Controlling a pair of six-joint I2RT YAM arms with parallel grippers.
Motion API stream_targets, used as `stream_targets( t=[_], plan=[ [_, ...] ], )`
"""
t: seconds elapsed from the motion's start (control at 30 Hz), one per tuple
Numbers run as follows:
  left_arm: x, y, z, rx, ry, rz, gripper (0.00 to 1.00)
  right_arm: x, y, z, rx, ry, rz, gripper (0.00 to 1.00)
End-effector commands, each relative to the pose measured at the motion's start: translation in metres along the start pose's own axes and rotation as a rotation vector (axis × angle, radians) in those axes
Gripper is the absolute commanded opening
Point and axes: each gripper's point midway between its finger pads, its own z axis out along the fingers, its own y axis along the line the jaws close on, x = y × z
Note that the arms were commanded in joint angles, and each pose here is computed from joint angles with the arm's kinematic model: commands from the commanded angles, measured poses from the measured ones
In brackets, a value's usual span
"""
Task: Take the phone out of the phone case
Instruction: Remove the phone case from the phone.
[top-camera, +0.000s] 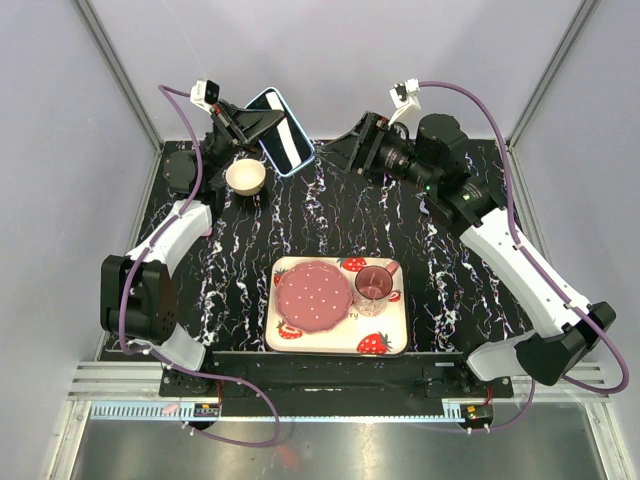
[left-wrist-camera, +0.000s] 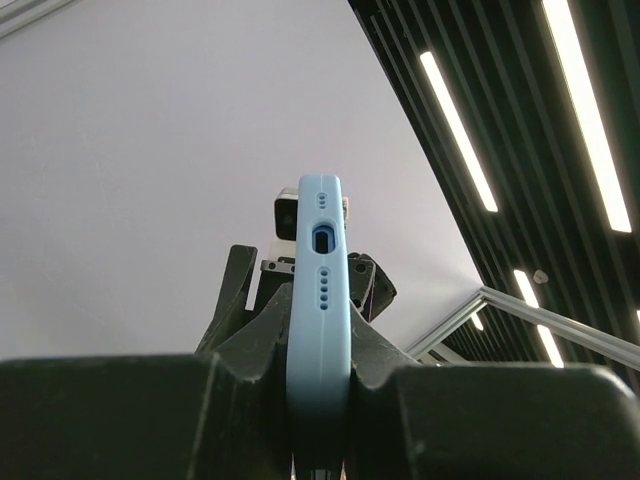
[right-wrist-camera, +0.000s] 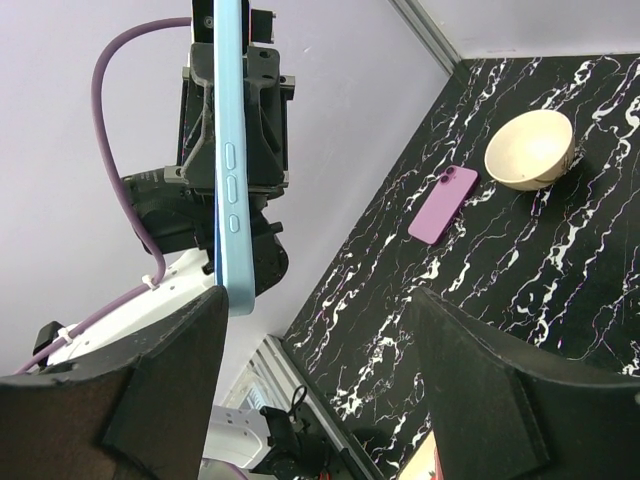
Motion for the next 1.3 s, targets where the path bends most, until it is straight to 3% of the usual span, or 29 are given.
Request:
stream_targets(
  t=[0.0, 0.17, 0.4, 1.27],
  plan=[
    [0.014, -0.063, 0.004, 0.145, 0.022, 0.098, 0.00, 0.008, -0.009, 0.008, 0.061, 0.015, -0.035, 0.78],
    [0.016, -0.070, 0.004, 0.154, 0.025, 0.109, 0.00, 0.016, -0.014, 0.011, 0.130, 0.041, -0.066, 0.77],
    [0.018, -0.082, 0.006, 0.172, 0.034, 0.125, 0.00, 0.031, -0.056, 0.020, 0.358, 0.104, -0.075, 0.76],
    [0.023, -0.097, 0.005, 0.219, 0.051, 0.105, 0.00, 0.104, -0.146, 0.077, 0.539, 0.331, -0.083, 0.76]
  ],
)
